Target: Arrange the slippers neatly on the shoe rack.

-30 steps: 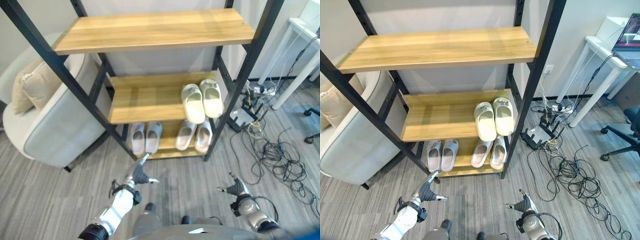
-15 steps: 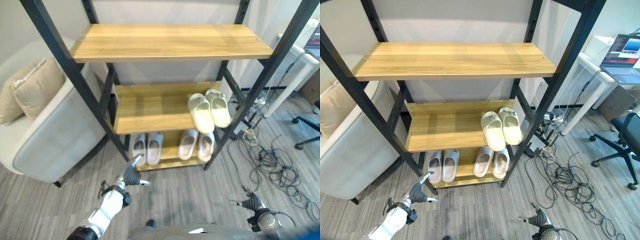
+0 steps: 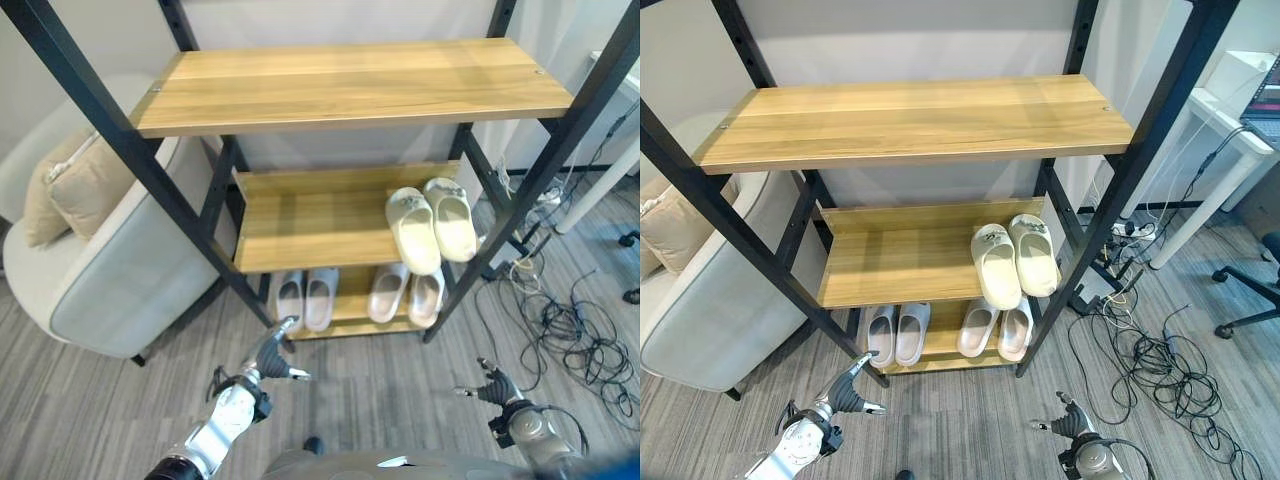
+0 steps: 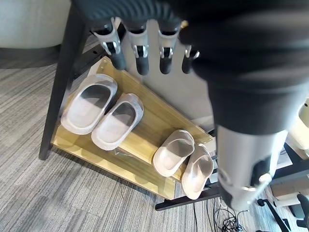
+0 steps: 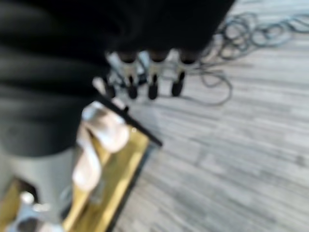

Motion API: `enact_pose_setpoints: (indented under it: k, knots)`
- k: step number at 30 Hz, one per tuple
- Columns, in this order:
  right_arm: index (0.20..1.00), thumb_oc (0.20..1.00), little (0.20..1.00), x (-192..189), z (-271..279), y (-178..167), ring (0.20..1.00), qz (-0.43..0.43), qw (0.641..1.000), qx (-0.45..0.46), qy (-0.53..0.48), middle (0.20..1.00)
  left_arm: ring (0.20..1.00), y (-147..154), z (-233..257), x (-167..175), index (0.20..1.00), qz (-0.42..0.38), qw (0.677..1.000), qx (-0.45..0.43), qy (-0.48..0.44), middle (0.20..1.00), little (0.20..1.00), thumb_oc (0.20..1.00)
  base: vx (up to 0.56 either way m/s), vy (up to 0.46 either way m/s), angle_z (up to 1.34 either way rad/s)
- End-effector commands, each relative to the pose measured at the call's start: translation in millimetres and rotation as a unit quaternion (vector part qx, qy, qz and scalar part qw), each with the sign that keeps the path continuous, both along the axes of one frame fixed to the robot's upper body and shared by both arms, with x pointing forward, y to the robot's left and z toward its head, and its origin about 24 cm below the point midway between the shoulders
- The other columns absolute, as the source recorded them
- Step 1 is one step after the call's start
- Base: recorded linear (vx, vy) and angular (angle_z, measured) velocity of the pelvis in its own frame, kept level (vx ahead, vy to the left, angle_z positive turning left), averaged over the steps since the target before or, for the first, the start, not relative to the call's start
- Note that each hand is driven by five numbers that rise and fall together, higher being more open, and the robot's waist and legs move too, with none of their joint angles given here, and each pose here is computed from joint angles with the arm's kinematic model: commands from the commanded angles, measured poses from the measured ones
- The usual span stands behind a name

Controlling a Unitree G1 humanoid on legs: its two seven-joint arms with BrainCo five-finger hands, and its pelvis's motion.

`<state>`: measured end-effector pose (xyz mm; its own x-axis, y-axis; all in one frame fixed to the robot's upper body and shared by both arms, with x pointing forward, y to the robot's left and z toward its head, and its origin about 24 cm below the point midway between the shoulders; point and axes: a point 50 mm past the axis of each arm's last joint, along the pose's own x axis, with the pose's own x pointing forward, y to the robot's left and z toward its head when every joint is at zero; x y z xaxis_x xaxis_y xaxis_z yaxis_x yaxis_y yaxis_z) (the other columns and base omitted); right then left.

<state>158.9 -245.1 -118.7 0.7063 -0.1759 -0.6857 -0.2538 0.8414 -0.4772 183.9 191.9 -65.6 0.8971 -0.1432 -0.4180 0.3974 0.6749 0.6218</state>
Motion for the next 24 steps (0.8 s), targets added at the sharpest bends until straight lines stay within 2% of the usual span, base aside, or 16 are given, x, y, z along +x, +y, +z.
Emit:
enact_pose_setpoints:
  k: [1,24]
  knots:
    - [1.0,1.0,1.0,13.9,14.0,-5.0,1.0,0.052,0.998,-0.027,-0.032,1.0,1.0,6.7,22.7,11.8,1.0,-0.01,0.998,-0.001,-0.061,1.0,1.0,1.0,0.01,-0.001,0.06]
    - [1.0,1.0,1.0,54.9,36.6,42.2,1.0,0.146,0.983,0.008,-0.107,1.0,1.0,10.6,24.1,13.5,1.0,-0.012,0.998,0.012,-0.066,1.0,1.0,1.0,0.02,-0.007,0.08]
